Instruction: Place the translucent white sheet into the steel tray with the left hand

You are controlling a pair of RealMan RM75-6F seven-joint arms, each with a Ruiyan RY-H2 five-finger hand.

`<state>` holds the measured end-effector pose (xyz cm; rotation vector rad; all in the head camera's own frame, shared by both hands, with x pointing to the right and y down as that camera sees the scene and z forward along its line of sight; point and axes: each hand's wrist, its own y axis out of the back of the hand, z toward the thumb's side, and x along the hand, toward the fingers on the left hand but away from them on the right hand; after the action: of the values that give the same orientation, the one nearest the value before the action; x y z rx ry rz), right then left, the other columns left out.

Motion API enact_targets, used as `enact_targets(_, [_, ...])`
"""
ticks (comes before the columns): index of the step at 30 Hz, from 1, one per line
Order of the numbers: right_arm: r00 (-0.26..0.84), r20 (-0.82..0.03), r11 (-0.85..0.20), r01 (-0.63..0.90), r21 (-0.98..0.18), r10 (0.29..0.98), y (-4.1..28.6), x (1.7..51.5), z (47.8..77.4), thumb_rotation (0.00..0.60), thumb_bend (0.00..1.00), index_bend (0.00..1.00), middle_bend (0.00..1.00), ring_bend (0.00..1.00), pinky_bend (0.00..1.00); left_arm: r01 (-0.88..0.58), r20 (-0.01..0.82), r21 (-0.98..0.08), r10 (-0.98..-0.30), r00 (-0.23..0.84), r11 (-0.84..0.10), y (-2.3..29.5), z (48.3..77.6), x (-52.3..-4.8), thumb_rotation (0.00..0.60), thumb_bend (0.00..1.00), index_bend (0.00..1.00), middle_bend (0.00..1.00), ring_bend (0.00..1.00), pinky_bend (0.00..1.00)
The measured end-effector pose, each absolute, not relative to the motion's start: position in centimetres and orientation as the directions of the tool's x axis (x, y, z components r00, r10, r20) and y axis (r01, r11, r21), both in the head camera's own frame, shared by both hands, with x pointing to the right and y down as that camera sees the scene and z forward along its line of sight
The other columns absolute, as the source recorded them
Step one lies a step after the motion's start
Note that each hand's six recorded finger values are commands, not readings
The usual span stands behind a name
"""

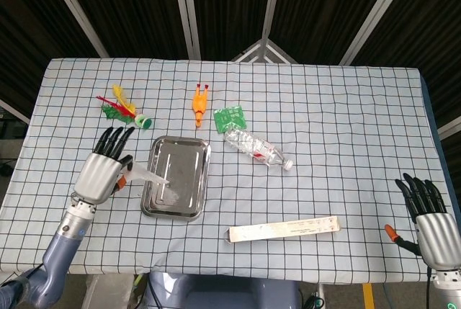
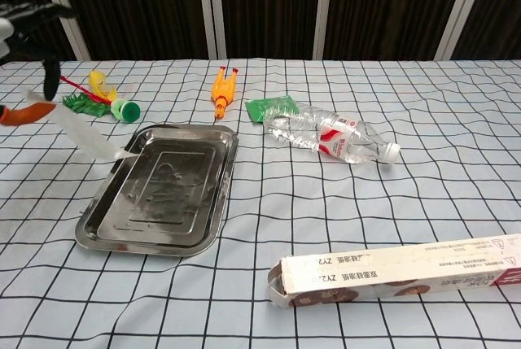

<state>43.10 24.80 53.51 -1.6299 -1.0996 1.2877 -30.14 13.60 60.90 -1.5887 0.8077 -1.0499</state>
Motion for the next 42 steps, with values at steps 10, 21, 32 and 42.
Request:
enact_targets(10, [0.112,-0.313,-0.328,0.172,-0.929,0.943,24.8,43.3,53.4,0.6,0.29,0.0,0.0,0.0,0.0,-0.012,0.205,-0.968,-0.818,0.537,-0.25,14.6,59.5,-23.3,0.6,0.45,0.58,0.01,0.0,0.0])
enact_targets(21, [0.112,-0.316,-0.331,0.172,-0.928,0.942,24.8,43.3,53.4,0.6,0.29,0.0,0.0,0.0,0.0,0.077,0.325,-0.935,-0.754,0.571,-0.346,19.5,63.2,-24.4,0.6,0.45,0.58,0.01,0.0,0.0])
enact_targets(32, [0.111,-0.316,-0.331,0.171,-0.928,0.942,24.8,43.2,53.5,0.6,0.29,0.0,0.0,0.0,0.0,0.192,0.393,-0.915,-0.671,0.629,-0.356,19.8,66.2,-26.2,0.6,0.45,0.57,0.02,0.0,0.0])
enact_targets(42, [0.108,-0.318,-0.333,0.173,-0.927,0.942,24.7,43.3,53.6,0.6,0.29,0.0,0.0,0.0,0.0,0.265,0.412,-0.909,-0.593,0.692,-0.322,18.1,67.7,-25.7,0.6,0.44,0.56,0.02,0.0,0.0])
